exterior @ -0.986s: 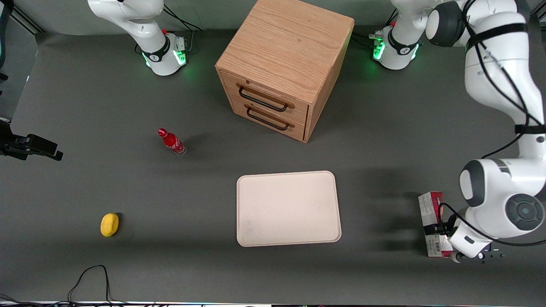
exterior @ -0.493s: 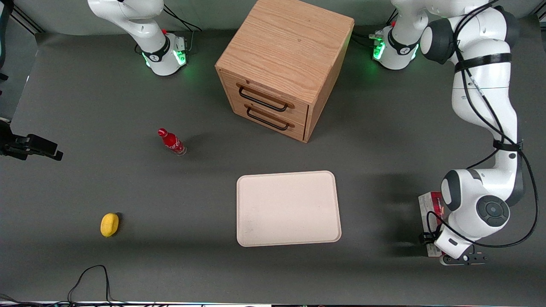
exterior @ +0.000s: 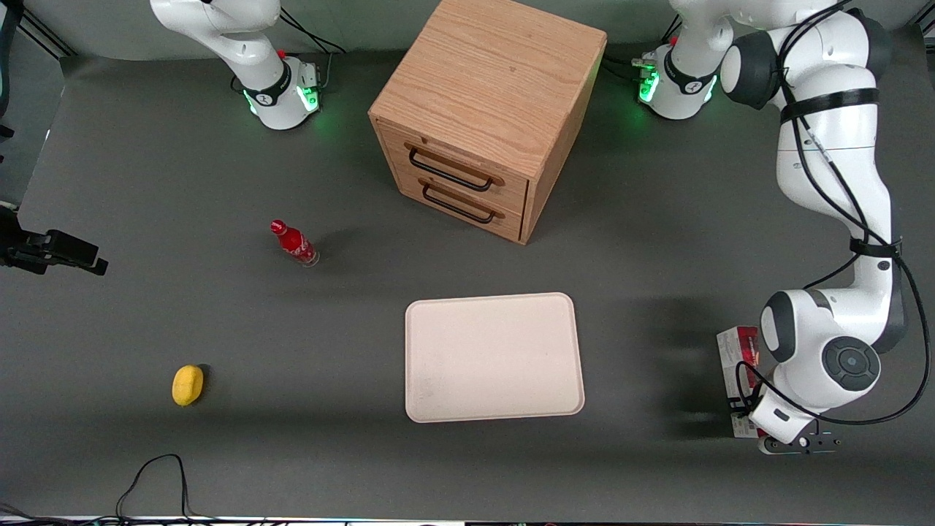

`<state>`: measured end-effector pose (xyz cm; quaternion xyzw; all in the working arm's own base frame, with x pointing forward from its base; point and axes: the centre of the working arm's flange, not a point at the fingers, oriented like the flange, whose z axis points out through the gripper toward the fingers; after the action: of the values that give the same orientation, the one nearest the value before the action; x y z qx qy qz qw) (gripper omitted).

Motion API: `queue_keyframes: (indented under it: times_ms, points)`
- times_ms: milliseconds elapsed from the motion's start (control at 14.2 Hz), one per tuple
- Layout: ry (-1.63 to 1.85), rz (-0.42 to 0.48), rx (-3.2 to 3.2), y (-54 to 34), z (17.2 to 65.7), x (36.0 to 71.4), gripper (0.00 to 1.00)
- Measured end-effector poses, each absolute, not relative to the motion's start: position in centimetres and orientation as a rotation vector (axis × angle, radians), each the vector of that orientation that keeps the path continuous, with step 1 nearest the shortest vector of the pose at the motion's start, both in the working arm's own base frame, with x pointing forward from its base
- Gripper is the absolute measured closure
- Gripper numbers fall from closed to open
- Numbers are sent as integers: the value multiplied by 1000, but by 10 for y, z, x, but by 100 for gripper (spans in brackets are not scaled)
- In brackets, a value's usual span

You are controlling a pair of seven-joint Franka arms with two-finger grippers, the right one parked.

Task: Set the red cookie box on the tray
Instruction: 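Lower the open left gripper around the upright red cookie box and close, then lift the box and carry it over the white tray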

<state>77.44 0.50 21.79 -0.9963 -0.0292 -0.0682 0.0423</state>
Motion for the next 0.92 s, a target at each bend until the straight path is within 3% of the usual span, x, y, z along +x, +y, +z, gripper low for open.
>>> queue_keyframes:
  times_ms: [282,563,915]
  points:
    - [-95,-110,-3051,5,246,774,63]
    - [-76,-53,-3062,-13,326,772,63]
    - [37,-47,-3137,-123,418,753,63]
